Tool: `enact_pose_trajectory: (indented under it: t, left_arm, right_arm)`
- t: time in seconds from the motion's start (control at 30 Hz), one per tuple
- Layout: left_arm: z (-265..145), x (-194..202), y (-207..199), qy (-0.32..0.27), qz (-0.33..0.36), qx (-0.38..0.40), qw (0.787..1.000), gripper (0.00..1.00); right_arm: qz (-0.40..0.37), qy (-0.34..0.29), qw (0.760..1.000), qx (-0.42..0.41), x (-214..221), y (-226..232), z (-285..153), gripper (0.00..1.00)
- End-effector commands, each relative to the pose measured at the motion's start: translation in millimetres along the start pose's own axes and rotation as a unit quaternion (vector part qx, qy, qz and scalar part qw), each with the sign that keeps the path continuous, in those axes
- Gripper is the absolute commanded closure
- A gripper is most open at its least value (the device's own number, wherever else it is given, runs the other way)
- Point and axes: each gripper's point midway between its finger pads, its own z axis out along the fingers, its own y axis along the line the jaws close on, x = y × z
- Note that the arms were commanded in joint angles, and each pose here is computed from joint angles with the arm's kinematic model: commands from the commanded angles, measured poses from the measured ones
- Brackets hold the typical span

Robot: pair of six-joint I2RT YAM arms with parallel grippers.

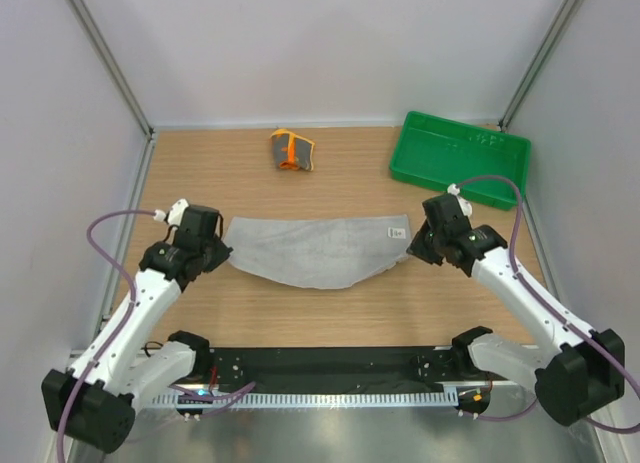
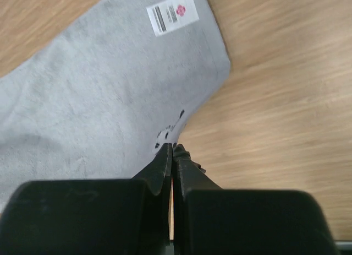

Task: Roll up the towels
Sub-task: Fold the towel

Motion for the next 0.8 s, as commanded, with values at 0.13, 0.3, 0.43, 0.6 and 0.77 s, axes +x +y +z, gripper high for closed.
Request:
enact_pose_trajectory:
  t: [0.13, 0.3, 0.43, 0.6, 0.77]
  left_arm:
    - [35, -34, -21, 0.002, 0.026, -0.024, 0.999, 1.0]
    - [62, -39, -37, 0.036, 0.032, -0.035, 0.998, 1.0]
    - [70, -46, -46, 0.037, 0.037, -0.039, 0.998, 1.0]
    - [71, -52, -49, 0.039, 0.044, -0.045, 0.997, 1.0]
    - [73, -41, -39, 0.043, 0.043, -0.047, 0.997, 0.99]
  right_arm:
    - [0.0, -0.04, 0.999, -0.027, -60, 38, 18, 0.99]
    - [0.009, -0.048, 0.998, -0.026, -87, 40, 26, 0.99]
    - [0.008, -0.041, 0.999, -0.022, -99, 43, 35, 0.99]
    - [-0.012, -0.011, 0.999, -0.051, -87, 49, 38, 0.99]
    - [-0.041, 0.057, 0.994, -0.08, -56, 55, 65, 0.53]
